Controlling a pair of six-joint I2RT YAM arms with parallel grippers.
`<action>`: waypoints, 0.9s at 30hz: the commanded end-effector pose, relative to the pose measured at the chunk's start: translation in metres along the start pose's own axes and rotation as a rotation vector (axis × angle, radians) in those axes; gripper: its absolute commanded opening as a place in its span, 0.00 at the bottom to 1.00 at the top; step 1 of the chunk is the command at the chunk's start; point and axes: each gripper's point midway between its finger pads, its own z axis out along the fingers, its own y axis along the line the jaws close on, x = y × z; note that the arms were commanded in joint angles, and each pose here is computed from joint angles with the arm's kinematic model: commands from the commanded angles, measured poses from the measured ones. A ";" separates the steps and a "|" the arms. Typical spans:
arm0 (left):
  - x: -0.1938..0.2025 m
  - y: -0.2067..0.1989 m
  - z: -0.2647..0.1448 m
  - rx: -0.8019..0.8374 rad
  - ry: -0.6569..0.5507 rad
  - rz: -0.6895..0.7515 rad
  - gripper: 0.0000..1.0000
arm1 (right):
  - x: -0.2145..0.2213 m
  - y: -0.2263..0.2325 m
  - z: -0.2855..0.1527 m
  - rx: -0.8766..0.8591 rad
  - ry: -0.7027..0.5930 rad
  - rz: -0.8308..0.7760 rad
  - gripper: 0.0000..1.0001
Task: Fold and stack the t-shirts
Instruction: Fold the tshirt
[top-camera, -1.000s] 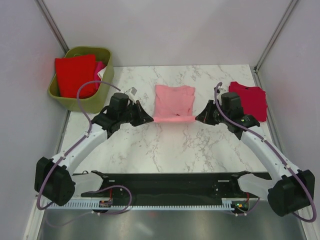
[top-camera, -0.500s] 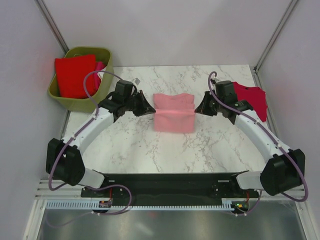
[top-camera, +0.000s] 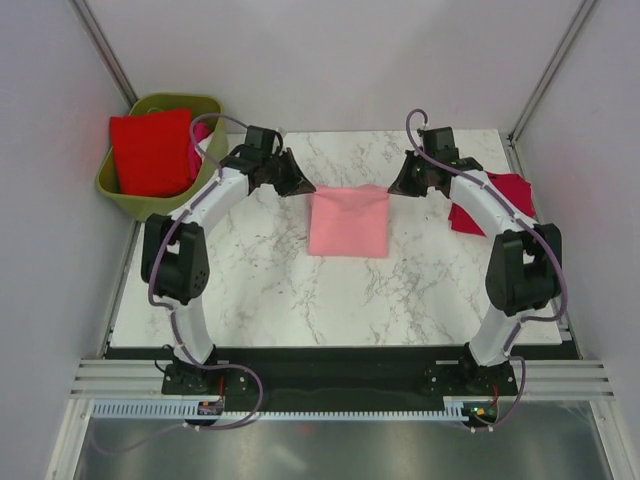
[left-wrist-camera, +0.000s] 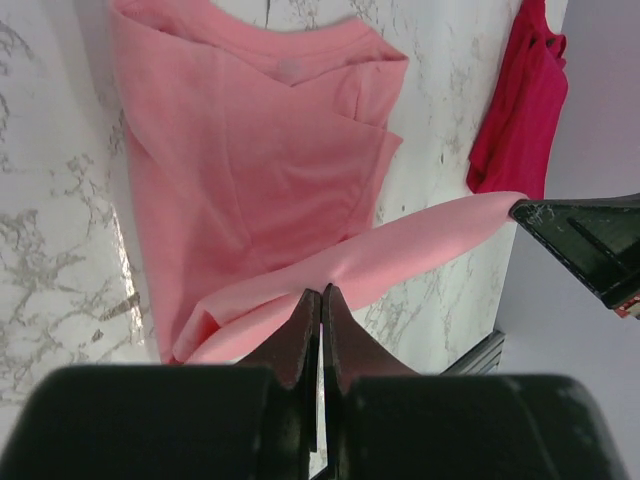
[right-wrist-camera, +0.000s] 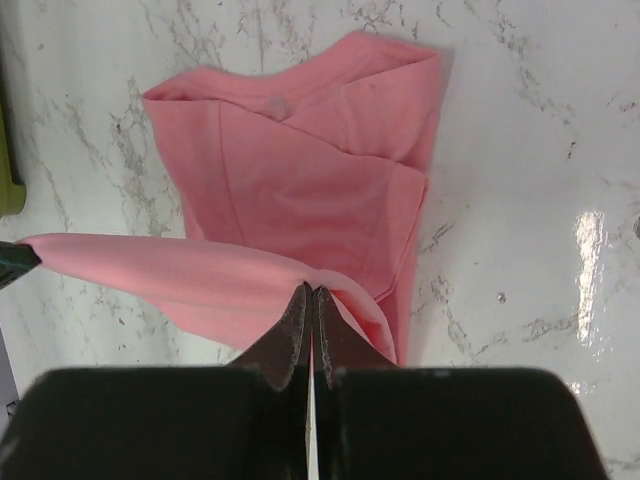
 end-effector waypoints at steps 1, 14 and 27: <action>-0.039 -0.014 0.006 0.062 -0.031 0.040 0.02 | -0.034 -0.001 0.021 -0.010 -0.053 0.013 0.00; -0.106 0.009 0.096 0.119 -0.045 0.055 0.66 | -0.074 -0.030 0.118 -0.004 -0.082 0.118 0.59; -0.067 0.049 0.105 0.048 0.007 0.121 0.68 | -0.032 -0.055 0.126 0.014 -0.045 0.082 0.57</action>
